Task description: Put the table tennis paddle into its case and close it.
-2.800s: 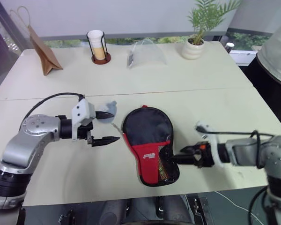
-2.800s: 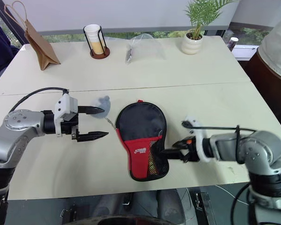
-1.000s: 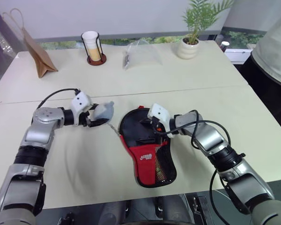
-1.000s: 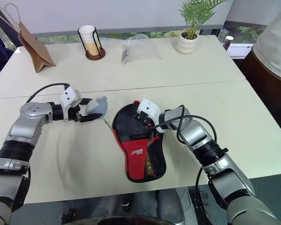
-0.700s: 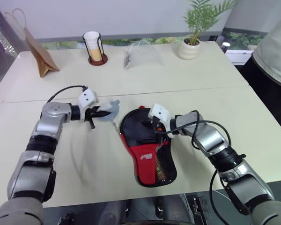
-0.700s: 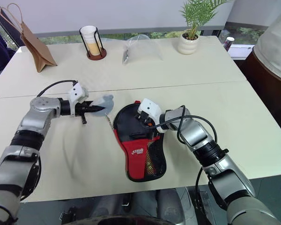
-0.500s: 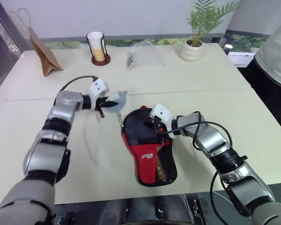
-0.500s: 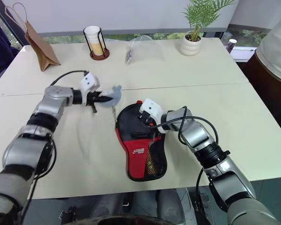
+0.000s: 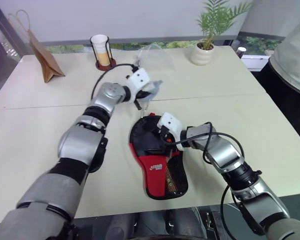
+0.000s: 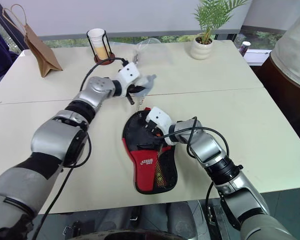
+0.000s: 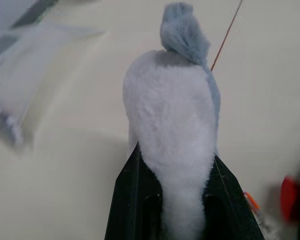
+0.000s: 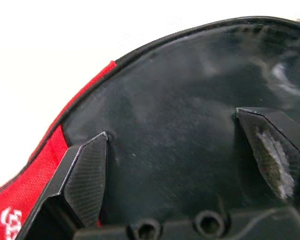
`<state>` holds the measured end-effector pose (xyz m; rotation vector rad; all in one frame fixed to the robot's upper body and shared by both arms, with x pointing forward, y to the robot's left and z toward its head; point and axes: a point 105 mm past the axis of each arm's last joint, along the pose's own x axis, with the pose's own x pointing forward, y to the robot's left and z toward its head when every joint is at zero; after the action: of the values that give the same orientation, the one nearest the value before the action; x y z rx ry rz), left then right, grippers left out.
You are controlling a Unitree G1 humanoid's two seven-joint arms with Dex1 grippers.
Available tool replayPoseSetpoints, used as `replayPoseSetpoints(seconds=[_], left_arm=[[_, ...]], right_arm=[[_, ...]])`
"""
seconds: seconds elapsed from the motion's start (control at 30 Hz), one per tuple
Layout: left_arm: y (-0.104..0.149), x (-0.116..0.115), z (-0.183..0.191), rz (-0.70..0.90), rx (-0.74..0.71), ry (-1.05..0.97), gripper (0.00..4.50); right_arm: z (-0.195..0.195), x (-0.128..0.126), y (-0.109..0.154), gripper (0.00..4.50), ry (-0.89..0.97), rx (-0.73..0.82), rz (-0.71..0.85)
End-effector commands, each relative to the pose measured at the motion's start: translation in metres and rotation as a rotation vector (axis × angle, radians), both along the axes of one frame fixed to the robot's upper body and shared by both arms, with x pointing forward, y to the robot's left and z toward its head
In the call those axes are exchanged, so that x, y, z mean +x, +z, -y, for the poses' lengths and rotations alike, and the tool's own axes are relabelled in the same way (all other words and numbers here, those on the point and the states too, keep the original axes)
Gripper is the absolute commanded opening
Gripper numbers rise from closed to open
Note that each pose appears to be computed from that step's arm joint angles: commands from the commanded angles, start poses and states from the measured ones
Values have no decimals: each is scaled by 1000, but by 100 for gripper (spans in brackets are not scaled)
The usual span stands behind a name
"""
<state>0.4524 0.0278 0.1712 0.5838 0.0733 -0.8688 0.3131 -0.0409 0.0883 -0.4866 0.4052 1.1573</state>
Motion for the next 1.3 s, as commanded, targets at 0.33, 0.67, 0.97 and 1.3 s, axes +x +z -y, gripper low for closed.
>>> replayPoseSetpoints(seconds=[0.33,0.67,0.97,1.3], left_arm=[[42,-35,104,32,-177,-233,2],[28,-52,120,-68,-178,-342,2],[24,-50,99,-145,-173,-388,404],[57,-39,34,-194,-305,-430,446]], right_arm=[[-16,-43,-52,450,11,-75,-182],[-10,-40,-55,450,-32,-78,-183],[6,-28,-56,450,-57,-103,-156],[22,-9,-44,450,-81,-104,-108]])
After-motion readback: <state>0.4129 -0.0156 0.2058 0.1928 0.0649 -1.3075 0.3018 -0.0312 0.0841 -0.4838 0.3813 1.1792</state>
